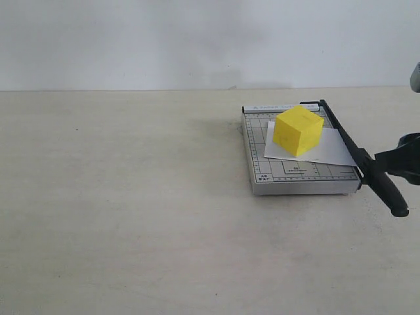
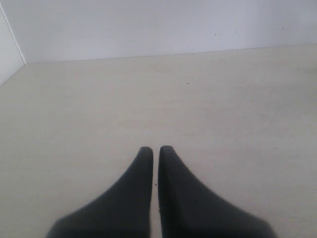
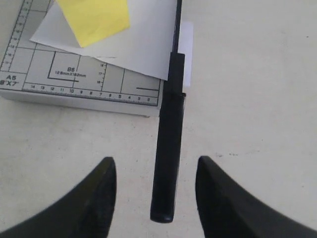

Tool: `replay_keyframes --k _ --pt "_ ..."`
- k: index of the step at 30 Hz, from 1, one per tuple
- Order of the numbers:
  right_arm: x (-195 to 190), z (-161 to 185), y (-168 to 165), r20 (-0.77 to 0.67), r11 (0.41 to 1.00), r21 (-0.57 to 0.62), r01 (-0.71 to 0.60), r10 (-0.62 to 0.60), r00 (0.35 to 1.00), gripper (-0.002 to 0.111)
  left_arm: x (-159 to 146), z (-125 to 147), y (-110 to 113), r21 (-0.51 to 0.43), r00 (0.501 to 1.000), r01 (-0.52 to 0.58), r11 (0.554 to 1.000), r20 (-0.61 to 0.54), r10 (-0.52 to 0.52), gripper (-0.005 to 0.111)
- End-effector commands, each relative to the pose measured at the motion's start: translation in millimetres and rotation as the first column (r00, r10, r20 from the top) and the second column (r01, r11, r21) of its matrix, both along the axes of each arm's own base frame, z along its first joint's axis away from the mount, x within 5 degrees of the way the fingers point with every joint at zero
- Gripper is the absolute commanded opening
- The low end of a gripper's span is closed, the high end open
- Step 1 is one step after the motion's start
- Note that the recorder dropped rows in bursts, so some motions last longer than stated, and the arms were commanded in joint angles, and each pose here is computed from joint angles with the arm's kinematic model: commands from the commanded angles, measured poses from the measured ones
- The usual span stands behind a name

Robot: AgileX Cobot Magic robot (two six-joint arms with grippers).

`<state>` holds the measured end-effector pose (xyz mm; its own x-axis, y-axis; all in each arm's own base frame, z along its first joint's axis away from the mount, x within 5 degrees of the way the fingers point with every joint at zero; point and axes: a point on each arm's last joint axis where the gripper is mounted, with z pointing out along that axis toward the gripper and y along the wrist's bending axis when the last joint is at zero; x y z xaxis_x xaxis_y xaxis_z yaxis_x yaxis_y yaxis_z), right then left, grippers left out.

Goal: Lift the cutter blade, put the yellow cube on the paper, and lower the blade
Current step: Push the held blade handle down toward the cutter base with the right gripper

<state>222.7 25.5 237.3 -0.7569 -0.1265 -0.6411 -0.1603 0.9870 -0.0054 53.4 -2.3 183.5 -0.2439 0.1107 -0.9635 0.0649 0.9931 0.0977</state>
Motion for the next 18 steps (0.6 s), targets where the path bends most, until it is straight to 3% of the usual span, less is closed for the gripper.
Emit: replay_keyframes --k 1,18 --pt "1 -9 0 -0.064 1.0 -0.006 -0.002 0.002 0.998 0.047 0 -1 0 -0.007 1.0 -0.006 1.0 0.0 0.006 0.004" --pt "24 -49 2 -0.16 0.999 -0.032 -0.02 0.014 0.987 0.047 0 -1 0 -0.007 1.0 -0.006 1.0 0.0 0.006 0.004"
